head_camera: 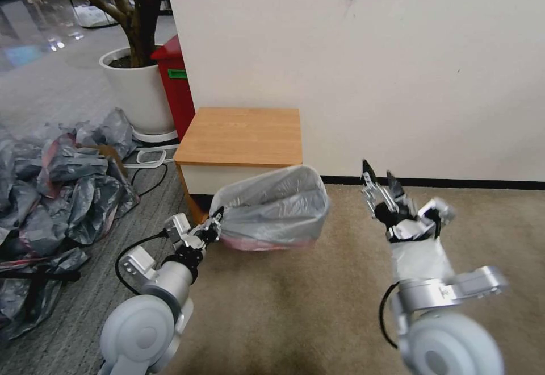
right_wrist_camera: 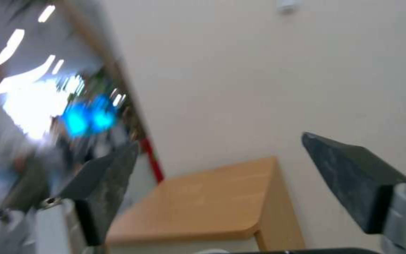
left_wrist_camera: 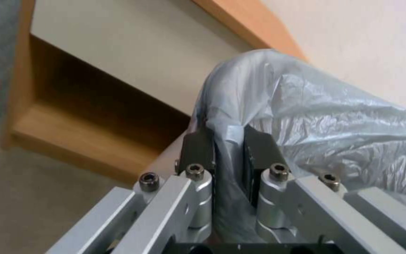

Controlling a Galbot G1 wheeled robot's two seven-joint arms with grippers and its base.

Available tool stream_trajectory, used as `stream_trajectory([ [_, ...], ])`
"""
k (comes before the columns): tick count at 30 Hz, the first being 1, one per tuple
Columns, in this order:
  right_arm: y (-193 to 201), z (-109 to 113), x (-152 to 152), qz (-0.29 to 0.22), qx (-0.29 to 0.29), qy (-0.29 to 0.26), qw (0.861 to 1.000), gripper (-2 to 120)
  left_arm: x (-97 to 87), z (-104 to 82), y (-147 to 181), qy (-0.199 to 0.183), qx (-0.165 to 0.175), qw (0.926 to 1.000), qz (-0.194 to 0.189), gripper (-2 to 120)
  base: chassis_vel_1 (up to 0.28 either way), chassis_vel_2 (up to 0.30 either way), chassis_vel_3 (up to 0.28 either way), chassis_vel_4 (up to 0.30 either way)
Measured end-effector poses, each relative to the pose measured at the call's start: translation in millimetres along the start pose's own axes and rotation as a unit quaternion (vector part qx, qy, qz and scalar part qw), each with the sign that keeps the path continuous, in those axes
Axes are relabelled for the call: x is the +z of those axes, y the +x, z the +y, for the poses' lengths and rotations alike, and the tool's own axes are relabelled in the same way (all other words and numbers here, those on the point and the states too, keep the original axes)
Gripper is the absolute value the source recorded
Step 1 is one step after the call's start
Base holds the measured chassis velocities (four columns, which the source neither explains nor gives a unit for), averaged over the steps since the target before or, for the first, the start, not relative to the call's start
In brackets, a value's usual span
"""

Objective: Pick up the garbage bag from the table and place it over the trash can.

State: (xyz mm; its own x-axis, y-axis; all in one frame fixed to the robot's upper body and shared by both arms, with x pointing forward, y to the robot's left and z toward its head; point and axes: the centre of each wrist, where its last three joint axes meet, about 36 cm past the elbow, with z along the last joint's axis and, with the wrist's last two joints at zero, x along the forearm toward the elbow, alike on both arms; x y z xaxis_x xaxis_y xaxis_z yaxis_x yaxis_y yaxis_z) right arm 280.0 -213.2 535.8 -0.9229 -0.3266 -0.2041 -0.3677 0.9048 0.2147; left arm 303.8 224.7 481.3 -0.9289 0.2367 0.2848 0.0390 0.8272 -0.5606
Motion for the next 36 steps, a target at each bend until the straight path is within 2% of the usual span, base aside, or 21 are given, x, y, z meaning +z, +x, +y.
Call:
stream_trajectory([
  [1,-3.5,-1.4,-6.9,0.018,-0.039,0.044,0.998,96,0.3,-0.9,1.1,-0.024,-0.005,0.9997,0.001,9,0.000,0.000,0.000,0.000],
  [3,-10.8,-2.1,-15.0,0.051,-0.096,0.103,0.989,93,1.5,-4.6,4.7,-0.054,-0.007,0.9985,0.003,9,0.000,0.000,0.000,0.000],
  [5,-14.6,-2.4,-17.0,0.064,-0.116,0.123,0.984,91,2.0,-6.3,6.2,-0.064,-0.007,0.9979,0.005,9,0.000,0.000,0.000,0.000],
  [8,-33.6,-7.6,-12.5,0.121,-0.180,0.195,0.956,76,5.1,-13.8,11.8,-0.093,-0.006,0.9954,0.021,9,0.000,0.000,0.000,0.000],
  [9,-33.6,-7.6,-12.5,0.121,-0.180,0.195,0.956,76,5.1,-13.8,11.8,-0.093,-0.006,0.9954,0.021,9,0.000,0.000,0.000,0.000],
  [13,-46.9,-16.0,-7.2,0.196,-0.230,0.259,0.917,57,8.9,-20.9,13.4,-0.107,-0.004,0.9936,0.034,9,0.000,0.000,0.000,0.000],
  [14,-46.9,-16.0,-7.2,0.196,-0.230,0.259,0.917,57,8.9,-20.9,13.4,-0.107,-0.004,0.9936,0.034,9,0.000,0.000,0.000,0.000],
  [18,-48.2,-12.2,-3.2,0.244,-0.258,0.283,0.891,38,10.2,-25.7,13.6,-0.119,-0.002,0.9923,0.034,9,0.000,0.000,0.000,0.000],
  [20,-51.1,-12.0,-2.0,0.250,-0.262,0.289,0.886,35,10.8,-27.0,13.8,-0.122,-0.001,0.9919,0.034,9,0.000,0.000,0.000,0.000],
  [23,-61.3,-10.9,-2.9,0.270,-0.274,0.306,0.871,20,13.5,-30.5,13.9,-0.131,0.002,0.9908,0.034,9,0.000,0.000,0.000,0.000],
  [28,-68.5,-8.1,-0.7,0.287,-0.279,0.316,0.860,8,14.8,-32.9,13.7,-0.137,0.005,0.9900,0.033,9,0.000,0.000,0.000,0.000],
  [29,-70.1,-6.3,1.2,0.295,-0.281,0.318,0.856,2,14.8,-33.6,13.5,-0.139,0.006,0.9897,0.032,9,0.000,0.000,0.000,0.000],
  [32,-74.4,-0.1,6.8,0.311,-0.288,0.322,0.847,0,16.0,-34.6,13.5,-0.157,0.012,0.9872,0.024,9,0.000,0.000,0.000,0.000],
  [36,-83.2,4.3,11.2,0.318,-0.289,0.327,0.842,0,19.9,-36.1,14.7,-0.178,0.018,0.9838,0.015,9,0.000,0.000,0.000,0.000],
])
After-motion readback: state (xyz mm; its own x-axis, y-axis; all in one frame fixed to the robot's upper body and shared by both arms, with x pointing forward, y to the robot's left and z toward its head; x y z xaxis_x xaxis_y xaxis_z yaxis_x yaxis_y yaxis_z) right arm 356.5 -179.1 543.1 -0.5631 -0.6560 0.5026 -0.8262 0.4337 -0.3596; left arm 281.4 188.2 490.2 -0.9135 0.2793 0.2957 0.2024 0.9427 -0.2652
